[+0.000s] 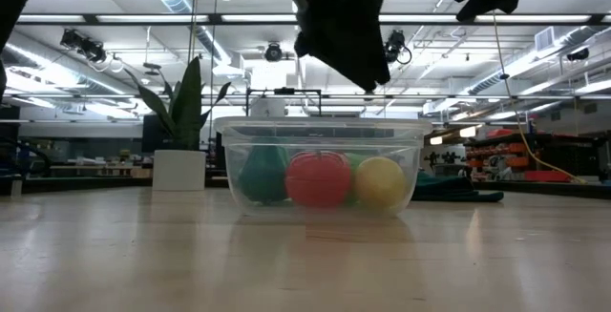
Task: Pick and placing Produce into tupperware
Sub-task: Return to Home Position
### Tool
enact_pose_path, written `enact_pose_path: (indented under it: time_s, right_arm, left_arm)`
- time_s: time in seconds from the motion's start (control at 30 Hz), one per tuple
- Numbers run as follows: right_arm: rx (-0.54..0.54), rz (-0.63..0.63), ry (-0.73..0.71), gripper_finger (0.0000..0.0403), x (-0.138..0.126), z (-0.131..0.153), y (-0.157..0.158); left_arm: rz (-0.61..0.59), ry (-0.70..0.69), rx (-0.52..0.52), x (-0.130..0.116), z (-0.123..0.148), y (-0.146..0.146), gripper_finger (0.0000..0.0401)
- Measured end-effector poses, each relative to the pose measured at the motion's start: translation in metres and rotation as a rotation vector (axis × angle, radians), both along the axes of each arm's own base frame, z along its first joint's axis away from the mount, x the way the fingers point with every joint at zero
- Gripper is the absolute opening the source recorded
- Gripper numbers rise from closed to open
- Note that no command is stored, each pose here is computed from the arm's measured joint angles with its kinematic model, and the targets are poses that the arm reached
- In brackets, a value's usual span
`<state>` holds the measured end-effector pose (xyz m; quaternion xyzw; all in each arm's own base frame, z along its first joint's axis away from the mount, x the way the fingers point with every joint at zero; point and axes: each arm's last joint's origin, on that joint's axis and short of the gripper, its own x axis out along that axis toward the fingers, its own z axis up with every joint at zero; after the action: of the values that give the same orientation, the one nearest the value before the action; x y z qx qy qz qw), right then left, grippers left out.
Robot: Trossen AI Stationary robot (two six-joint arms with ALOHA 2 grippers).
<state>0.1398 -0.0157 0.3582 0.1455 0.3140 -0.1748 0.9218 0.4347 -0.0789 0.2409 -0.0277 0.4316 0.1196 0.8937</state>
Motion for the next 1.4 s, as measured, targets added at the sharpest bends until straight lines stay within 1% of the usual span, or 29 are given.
enact_pose_path:
  time_s: [0.1,0.17,0.27,0.4,0.5,0.6,0.7,0.8,0.87,0.97,1.17,1.3,1.4]
  right_arm:
    - [0.0,0.0,0.0,0.0178,0.0,0.0,0.0]
    - [0.003,-0.003,-0.001,0.0178,0.0,0.0,0.0]
    - [0.017,-0.015,-0.005,0.0178,0.0,0.0,0.0]
    - [0.038,-0.025,-0.009,0.0178,0.0,0.0,0.0]
    - [0.041,-0.028,-0.01,0.0178,0.0,0.0,0.0]
    - [0.044,-0.031,-0.011,0.0178,0.001,0.0,0.0]
    - [0.057,-0.048,-0.011,0.0178,0.003,-0.001,-0.001]
    - [0.065,-0.064,-0.012,0.0178,0.007,-0.002,-0.002]
    - [0.067,-0.073,-0.026,0.0178,0.01,-0.001,-0.004]
    - [0.076,-0.095,-0.037,0.0178,0.017,-0.002,-0.006]
    - [0.094,-0.115,-0.063,0.0178,0.037,-0.005,-0.009]
    - [0.1,-0.12,-0.074,0.0178,0.053,-0.009,-0.011]
    - [0.107,-0.131,-0.082,0.0178,0.063,-0.012,-0.013]
  left_arm:
    - [-0.002,0.006,0.021,0.001,-0.001,0.007,0.0132]
    - [0.019,-0.002,0.026,0.0,-0.009,0.016,0.0114]
    - [0.048,-0.015,0.002,-0.011,-0.021,0.026,0.0086]
    - [0.075,-0.099,-0.051,-0.042,-0.017,0.032,0.0051]
    - [0.098,-0.216,-0.066,-0.072,-0.004,0.037,0.0027]
    - [0.162,-0.363,-0.077,-0.107,0.009,0.046,0.0008]
    - [0.242,-0.454,-0.103,-0.148,0.005,0.057,0.0007]
    - [0.269,-0.578,-0.12,-0.184,0.0,0.067,0.0014]
    - [0.236,-0.646,-0.098,-0.206,-0.002,0.07,0.0013]
    - [0.156,-0.709,-0.039,-0.23,-0.003,0.07,0.0006]
    - [0.098,-0.798,-0.01,-0.262,-0.001,0.073,0.001]
    - [0.081,-0.857,-0.014,-0.279,-0.003,0.074,0.0005]
    - [0.064,-0.901,-0.024,-0.291,-0.006,0.075,0.0009]
